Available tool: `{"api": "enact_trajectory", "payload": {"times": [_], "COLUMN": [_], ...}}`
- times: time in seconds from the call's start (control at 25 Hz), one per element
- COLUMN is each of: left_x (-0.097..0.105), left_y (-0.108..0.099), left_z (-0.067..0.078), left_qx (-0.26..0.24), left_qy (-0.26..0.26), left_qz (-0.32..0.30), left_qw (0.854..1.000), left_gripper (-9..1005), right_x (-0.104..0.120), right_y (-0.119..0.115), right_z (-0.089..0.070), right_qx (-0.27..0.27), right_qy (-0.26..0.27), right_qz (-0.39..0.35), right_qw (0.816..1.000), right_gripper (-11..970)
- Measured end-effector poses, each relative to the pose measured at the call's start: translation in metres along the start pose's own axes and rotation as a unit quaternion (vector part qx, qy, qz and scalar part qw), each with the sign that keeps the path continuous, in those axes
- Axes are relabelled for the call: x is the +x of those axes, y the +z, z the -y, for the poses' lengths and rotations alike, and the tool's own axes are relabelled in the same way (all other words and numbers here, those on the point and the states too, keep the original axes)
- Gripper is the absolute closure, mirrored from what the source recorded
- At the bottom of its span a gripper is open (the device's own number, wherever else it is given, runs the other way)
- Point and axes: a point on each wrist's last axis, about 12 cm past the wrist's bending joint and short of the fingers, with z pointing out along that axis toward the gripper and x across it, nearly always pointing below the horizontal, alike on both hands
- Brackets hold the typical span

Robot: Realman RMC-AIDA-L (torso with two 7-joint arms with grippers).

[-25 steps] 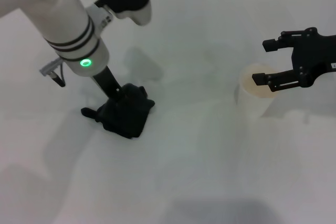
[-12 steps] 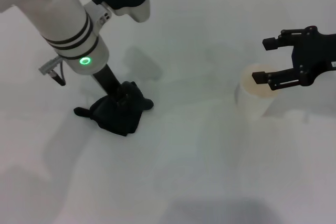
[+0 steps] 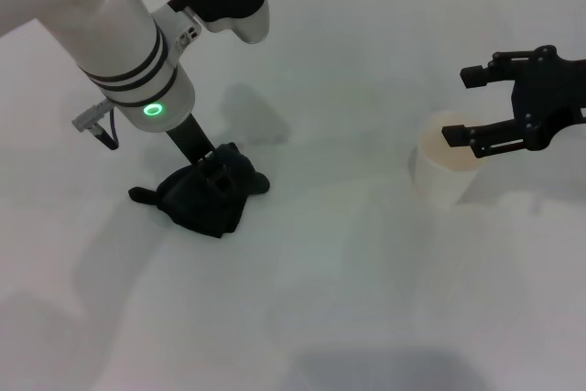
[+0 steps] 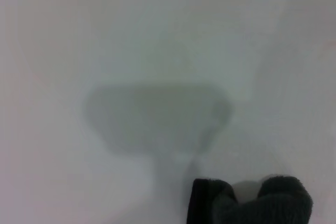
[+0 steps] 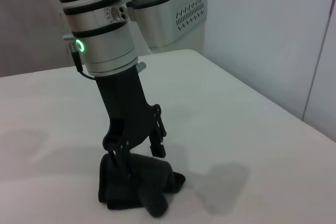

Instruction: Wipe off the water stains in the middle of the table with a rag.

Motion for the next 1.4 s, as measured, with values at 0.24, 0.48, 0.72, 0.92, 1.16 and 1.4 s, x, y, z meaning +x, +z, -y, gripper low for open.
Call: {"api": "enact_trajectory", "payload": {"times": [0.24, 0.48, 0.72, 0.92, 1.16, 1.4], "left_x": [0.0, -0.004, 0.007, 0.032, 0.065, 0.096], "left_y": [0.0, -0.014, -0.06, -0.082, -0.075, -0.057], "left_z": [0.001, 0.013, 0.021, 0.004, -0.013, -0.019], "left_qx": [0.002, 0.046, 0.1, 0.151, 0.189, 0.241], "left_qy": [-0.001, 0.002, -0.007, -0.07, -0.129, -0.152], "left_qz": [0.001, 0.036, 0.14, 0.246, 0.317, 0.391], "left_qw": [1.0, 0.998, 0.985, 0.955, 0.92, 0.875], "left_gripper": [219, 101, 101, 101, 101, 102], "right_x": [-0.001, 0.001, 0.002, 0.002, 0.004, 0.006], "right_y": [0.0, -0.004, -0.009, -0.01, -0.011, -0.011], "right_z": [0.001, 0.002, 0.002, 0.002, 0.001, 0.0], "right_qx": [0.0, 0.006, 0.008, 0.005, 0.005, 0.004], "right_qy": [-0.001, 0.003, 0.009, 0.01, 0.012, 0.015], "right_qz": [0.0, 0.003, 0.009, 0.009, 0.009, 0.008], "right_qw": [1.0, 1.0, 1.0, 1.0, 1.0, 1.0], "right_gripper": [130, 130, 130, 129, 129, 129]}}
